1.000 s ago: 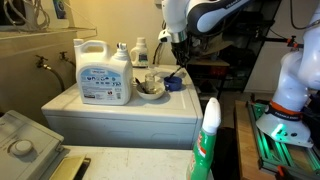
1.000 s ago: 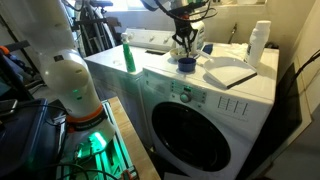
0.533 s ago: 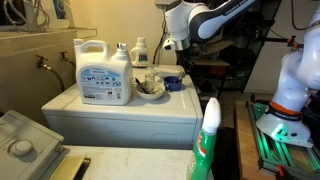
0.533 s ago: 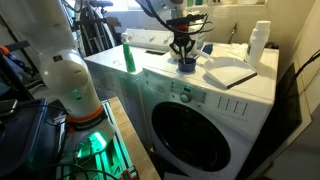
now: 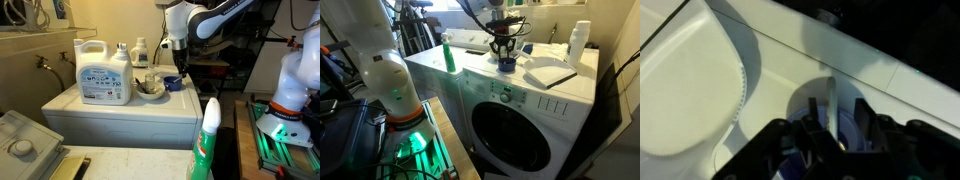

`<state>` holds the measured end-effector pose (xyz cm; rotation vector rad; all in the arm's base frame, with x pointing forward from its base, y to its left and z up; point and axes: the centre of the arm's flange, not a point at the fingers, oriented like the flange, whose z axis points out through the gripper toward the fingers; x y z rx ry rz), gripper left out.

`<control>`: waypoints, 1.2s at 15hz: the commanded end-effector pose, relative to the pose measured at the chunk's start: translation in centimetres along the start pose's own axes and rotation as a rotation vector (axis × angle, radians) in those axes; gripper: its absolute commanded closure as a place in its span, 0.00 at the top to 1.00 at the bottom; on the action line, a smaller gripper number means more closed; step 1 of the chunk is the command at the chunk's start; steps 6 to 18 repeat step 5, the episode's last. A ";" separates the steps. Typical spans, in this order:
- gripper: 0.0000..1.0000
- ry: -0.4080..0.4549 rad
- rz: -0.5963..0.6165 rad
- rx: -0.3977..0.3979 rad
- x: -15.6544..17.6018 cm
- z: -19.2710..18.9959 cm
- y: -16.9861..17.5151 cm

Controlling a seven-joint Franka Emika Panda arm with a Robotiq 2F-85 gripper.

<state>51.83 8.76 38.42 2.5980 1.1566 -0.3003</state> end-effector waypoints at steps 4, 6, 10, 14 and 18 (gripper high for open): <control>0.98 0.136 0.110 0.013 -0.7 -3.1 0.7; 0.81 0.156 0.114 0.008 -1.0 -4.1 0.7; 0.81 0.156 0.114 0.008 -1.0 -4.1 0.7; 0.81 0.156 0.114 0.008 -1.0 -4.1 0.7; 0.81 0.156 0.114 0.008 -1.0 -4.1 0.7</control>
